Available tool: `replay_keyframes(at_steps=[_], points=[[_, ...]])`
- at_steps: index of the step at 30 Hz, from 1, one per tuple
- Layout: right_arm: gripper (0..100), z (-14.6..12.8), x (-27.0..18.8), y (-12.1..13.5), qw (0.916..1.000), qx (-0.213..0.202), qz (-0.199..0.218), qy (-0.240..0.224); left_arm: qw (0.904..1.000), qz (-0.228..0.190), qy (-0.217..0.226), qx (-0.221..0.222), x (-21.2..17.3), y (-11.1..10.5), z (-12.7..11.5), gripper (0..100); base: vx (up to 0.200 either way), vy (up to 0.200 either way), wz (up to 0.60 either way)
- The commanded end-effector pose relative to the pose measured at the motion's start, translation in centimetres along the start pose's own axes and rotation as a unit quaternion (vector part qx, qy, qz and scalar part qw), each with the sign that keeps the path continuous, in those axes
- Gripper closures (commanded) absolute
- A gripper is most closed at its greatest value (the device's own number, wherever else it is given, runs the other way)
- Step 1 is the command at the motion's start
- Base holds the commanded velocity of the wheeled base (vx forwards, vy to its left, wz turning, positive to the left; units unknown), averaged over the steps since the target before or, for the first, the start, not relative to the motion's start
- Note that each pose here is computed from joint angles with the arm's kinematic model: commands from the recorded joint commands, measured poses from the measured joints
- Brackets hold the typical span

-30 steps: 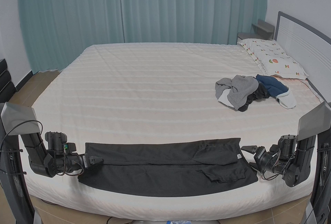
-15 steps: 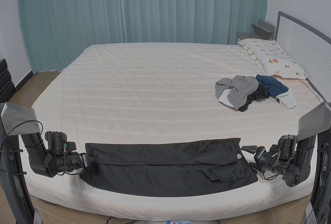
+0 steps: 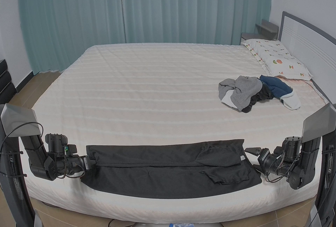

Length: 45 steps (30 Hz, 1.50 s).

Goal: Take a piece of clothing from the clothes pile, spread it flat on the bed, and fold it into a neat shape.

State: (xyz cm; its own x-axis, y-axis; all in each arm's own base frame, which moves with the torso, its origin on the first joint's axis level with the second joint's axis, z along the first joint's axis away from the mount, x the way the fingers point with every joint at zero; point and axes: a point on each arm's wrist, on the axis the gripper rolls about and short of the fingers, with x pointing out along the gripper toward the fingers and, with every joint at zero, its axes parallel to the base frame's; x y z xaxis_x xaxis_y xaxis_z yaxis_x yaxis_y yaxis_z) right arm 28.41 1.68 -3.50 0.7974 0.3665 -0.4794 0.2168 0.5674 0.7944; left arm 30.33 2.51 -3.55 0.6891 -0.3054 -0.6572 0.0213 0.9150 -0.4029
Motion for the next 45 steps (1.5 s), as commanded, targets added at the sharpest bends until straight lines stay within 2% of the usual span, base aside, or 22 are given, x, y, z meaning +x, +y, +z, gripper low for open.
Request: replay_keyframes(at_steps=[1, 8, 13, 16, 22, 34, 41, 44, 45], points=[[0, 0.1, 0.0, 0.1, 1.0, -0.002, 0.004, -0.003, 1.0, -0.001, -0.002, 0.0, 0.0, -0.1, 0.1, 100, -0.2, 0.0, 0.0], [0, 0.1, 0.0, 0.1, 1.0, -0.002, 0.005, -0.003, 1.0, -0.002, -0.006, -0.001, 0.1, -0.1, 0.3, 100, 0.0, 0.0, 0.0], [0, 0.1, 0.1, 0.1, 1.0, -0.002, 0.005, -0.003, 0.9998, -0.005, -0.007, -0.017, 0.2, -0.3, 0.5, 100, 0.0, 0.0, 0.0], [0, 0.1, 0.1, 0.1, 1.0, -0.002, 0.005, -0.003, 0.9989, -0.012, -0.02, -0.04, 0.3, -0.8, 0.9, 100, 0.0, 0.0, 0.0], [0, 0.1, 0.1, 0.1, 1.0, -0.002, 0.004, -0.003, 0.999, -0.02, -0.016, -0.037, 0.1, -1.6, 0.7, 100, 0.0, 0.0, 0.0], [0, 0.1, 0.0, 0.1, 1.0, -0.002, 0.005, -0.003, 0.9979, -0.036, -0.043, -0.034, -1.6, -3.2, 2.0, 100, 0.0, -0.2, 0.0], [0, 0.1, 0.0, 0.1, 1.0, -0.002, 0.005, -0.003, 0.9959, -0.044, -0.073, -0.029, -3.3, -4.1, 3.3, 100, 0.0, -0.2, 0.0], [0, 0.1, 0.0, 0.1, 1.0, -0.002, 0.005, -0.003, 0.9949, -0.049, -0.082, -0.03, -3.8, -5.1, 3.6, 100, 0.0, -0.2, 0.0], [0, 0.1, 0.0, 0.1, 1.0, -0.002, 0.005, -0.003, 0.9951, -0.045, -0.085, -0.022, -3.7, -6.1, 3.6, 100, 0.0, -0.2, 0.0]])
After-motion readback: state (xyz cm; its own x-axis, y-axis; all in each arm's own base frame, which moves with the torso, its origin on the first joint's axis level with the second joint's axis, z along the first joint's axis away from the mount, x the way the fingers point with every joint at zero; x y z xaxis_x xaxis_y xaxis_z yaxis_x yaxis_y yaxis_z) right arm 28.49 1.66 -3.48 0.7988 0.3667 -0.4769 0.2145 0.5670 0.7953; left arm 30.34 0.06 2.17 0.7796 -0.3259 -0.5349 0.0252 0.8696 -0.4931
